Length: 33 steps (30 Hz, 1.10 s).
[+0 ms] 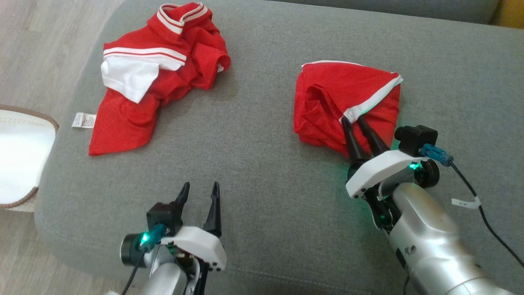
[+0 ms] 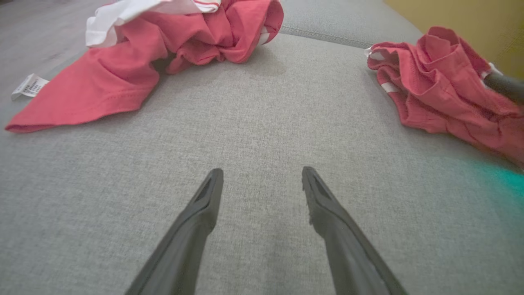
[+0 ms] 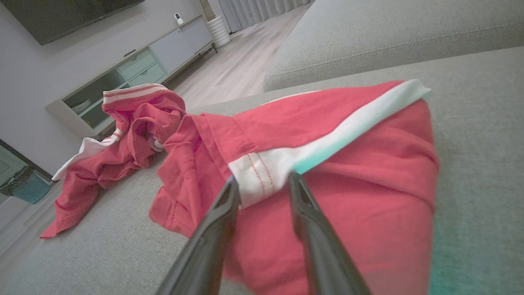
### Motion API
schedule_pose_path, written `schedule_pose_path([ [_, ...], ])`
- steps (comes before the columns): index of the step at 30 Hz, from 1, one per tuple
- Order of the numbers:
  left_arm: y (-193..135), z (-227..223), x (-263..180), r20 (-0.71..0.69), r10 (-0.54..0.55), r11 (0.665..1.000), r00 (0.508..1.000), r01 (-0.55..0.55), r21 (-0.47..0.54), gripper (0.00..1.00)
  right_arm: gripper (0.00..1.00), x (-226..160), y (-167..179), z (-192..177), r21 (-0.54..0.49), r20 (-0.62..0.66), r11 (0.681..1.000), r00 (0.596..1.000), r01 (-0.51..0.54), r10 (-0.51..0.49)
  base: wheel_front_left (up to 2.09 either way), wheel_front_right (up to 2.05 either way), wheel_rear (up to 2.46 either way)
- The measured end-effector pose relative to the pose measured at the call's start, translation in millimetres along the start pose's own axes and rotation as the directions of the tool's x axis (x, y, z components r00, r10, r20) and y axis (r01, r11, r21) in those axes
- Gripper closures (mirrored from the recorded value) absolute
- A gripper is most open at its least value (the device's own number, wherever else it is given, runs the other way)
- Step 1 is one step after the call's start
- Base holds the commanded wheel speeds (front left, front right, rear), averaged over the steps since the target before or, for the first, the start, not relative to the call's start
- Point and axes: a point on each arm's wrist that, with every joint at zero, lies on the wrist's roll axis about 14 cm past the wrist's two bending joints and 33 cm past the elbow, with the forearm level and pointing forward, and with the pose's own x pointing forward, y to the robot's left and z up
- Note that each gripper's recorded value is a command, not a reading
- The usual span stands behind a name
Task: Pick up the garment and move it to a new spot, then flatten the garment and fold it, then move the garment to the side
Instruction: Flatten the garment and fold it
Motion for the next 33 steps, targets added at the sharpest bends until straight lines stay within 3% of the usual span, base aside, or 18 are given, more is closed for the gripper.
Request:
schedule_pose_path([
  [3, -1.5, 3.6, 4.5, 0.008, -0.003, 1.0, 1.0, 0.003, -0.004, 0.0, 0.78, 0.2, -2.7, -5.3, 0.007, -0.015, 1.0, 1.0, 0.006, -0.006, 0.0, 0.0, 0.0],
  [4, -2.1, 3.8, 5.4, 0.008, -0.005, 1.0, 1.0, 0.005, -0.004, 0.0, 0.98, 0.6, -3.6, -7.1, 0.007, -0.023, 1.0, 1.0, 0.008, -0.008, 0.0, 0.0, 0.0],
  [11, -3.0, 7.3, 9.1, 0.015, -0.007, 1.0, 1.0, 0.007, -0.009, 0.0, 1.0, 21.7, 3.1, 28.7, -0.032, 0.05, 0.999, 0.998, -0.023, 0.024, 0.0, 0.0, 0.0],
  [17, -0.1, 7.0, 5.8, 0.013, 0.007, 1.0, 1.0, -0.006, -0.022, 0.0, 1.0, 42.6, 13.5, 52.9, -0.152, 0.069, 0.987, 0.995, -0.057, 0.068, 0.0, 0.0, 0.0],
  [18, 0.7, 6.8, 4.9, 0.012, 0.009, 1.0, 1.0, -0.009, -0.023, 0.0, 0.96, 46.4, 13.7, 54.9, -0.176, 0.063, 0.983, 0.995, -0.059, 0.071, 0.0, 0.0, 0.0],
  [20, 2.1, 6.9, 3.7, 0.011, 0.014, 0.999, 1.0, -0.014, -0.031, 0.0, 0.69, 54.7, 13.4, 58.5, -0.216, 0.051, 0.975, 0.996, -0.061, 0.073, 0.0, 0.0, 0.0],
  [22, 4.0, 8.9, 3.6, 0.015, 0.02, 0.999, 1.0, -0.02, -0.034, 0.0, 0.51, 63.1, 12.3, 59.5, -0.259, 0.031, 0.964, 0.997, -0.063, 0.074, 0.0, 0.0, 0.0],
  [24, 6.6, 9.4, 2.6, 0.015, 0.03, 0.999, 0.999, -0.029, -0.033, 0.0, 0.0, 71.1, 9.8, 60.6, -0.284, 0.017, 0.957, 0.998, -0.061, 0.068, 0.0, 0.0, 0.0],
  [29, 16.3, 7.1, -0.6, 0.006, 0.067, 0.997, 0.998, -0.067, -0.037, 0.0, 0.0, 84.2, 8.9, 66.2, -0.311, 0.018, 0.949, 0.997, -0.06, 0.069, 0.0, 0.0, 0.0],
  [33, 17.6, 8.8, -0.1, 0.01, 0.077, 0.996, 0.997, -0.076, -0.042, 0.0, 0.0, 83.7, 6.6, 89.4, -0.298, 0.095, 0.954, 0.994, -0.03, 0.061, 0.0, 0.0, 0.0],
])
